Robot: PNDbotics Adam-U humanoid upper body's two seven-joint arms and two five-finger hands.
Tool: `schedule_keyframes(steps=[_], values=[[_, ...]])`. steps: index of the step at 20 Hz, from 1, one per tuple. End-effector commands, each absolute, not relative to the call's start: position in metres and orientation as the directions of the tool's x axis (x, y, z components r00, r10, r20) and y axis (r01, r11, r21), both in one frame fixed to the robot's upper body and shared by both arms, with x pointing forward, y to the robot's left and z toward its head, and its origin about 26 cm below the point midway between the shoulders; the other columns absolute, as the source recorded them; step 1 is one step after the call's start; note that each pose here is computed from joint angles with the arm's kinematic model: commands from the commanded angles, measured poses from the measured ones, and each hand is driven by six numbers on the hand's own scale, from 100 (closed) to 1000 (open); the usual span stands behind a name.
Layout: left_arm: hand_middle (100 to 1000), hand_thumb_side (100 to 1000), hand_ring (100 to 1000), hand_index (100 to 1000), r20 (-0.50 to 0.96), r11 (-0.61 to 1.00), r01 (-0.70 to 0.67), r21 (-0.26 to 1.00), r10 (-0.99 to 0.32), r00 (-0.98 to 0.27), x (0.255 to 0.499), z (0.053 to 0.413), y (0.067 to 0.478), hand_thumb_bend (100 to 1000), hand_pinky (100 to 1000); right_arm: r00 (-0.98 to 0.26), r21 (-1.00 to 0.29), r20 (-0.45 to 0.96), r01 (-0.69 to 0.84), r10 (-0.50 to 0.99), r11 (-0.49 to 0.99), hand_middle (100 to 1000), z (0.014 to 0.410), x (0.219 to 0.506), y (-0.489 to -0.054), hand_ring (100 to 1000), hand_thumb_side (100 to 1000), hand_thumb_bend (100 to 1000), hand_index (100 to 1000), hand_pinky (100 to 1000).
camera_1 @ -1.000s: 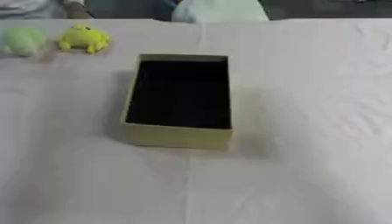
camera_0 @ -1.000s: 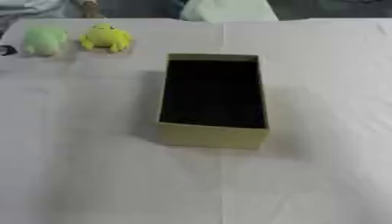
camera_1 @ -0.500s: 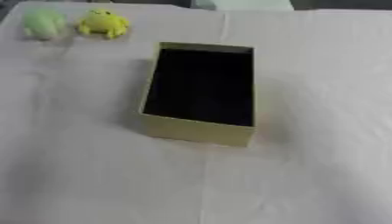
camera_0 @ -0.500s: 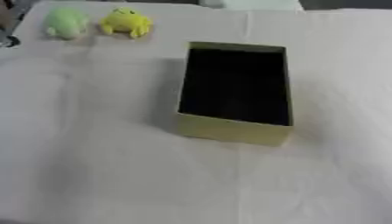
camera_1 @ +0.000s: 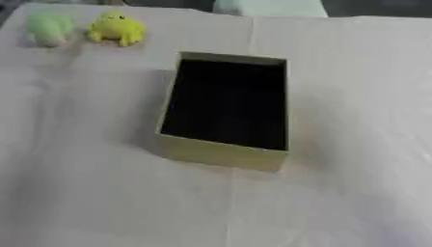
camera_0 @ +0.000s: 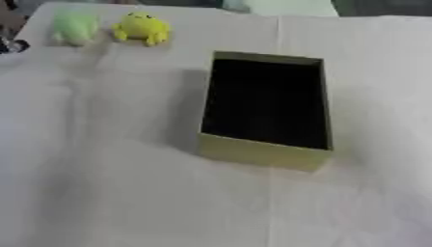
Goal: Pick up objects on the table and place them in the box.
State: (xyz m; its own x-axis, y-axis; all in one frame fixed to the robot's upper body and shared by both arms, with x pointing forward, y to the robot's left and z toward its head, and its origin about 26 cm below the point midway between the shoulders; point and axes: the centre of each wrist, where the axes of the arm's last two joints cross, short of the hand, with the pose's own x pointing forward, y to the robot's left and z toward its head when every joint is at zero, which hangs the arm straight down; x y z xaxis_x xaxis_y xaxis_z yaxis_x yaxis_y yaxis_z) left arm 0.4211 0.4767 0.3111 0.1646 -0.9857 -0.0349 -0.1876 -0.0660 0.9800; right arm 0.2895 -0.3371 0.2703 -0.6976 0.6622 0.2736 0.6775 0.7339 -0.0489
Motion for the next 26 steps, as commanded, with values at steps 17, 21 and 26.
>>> schedule_keyframes(steps=[17,21,26], values=[[959,154,897,992,-0.043,-0.078,-0.264,0.961,-0.990,0.135,0.421,0.336,0.468,509,875,-0.706,-0.036,0.226,0.682,0.671,0.730,696,0.283,0.286,-0.337,731,996,100,781,774],[964,149,898,992,-0.048,-0.081,-0.259,0.963,-0.990,0.129,0.422,0.338,0.466,499,875,-0.708,-0.034,0.225,0.681,0.670,0.731,696,0.284,0.286,-0.336,731,996,100,781,774],[962,141,898,991,-0.056,-0.087,-0.255,0.963,-0.990,0.129,0.423,0.339,0.465,480,875,-0.708,-0.028,0.224,0.683,0.670,0.730,696,0.284,0.286,-0.337,731,996,100,781,774]])
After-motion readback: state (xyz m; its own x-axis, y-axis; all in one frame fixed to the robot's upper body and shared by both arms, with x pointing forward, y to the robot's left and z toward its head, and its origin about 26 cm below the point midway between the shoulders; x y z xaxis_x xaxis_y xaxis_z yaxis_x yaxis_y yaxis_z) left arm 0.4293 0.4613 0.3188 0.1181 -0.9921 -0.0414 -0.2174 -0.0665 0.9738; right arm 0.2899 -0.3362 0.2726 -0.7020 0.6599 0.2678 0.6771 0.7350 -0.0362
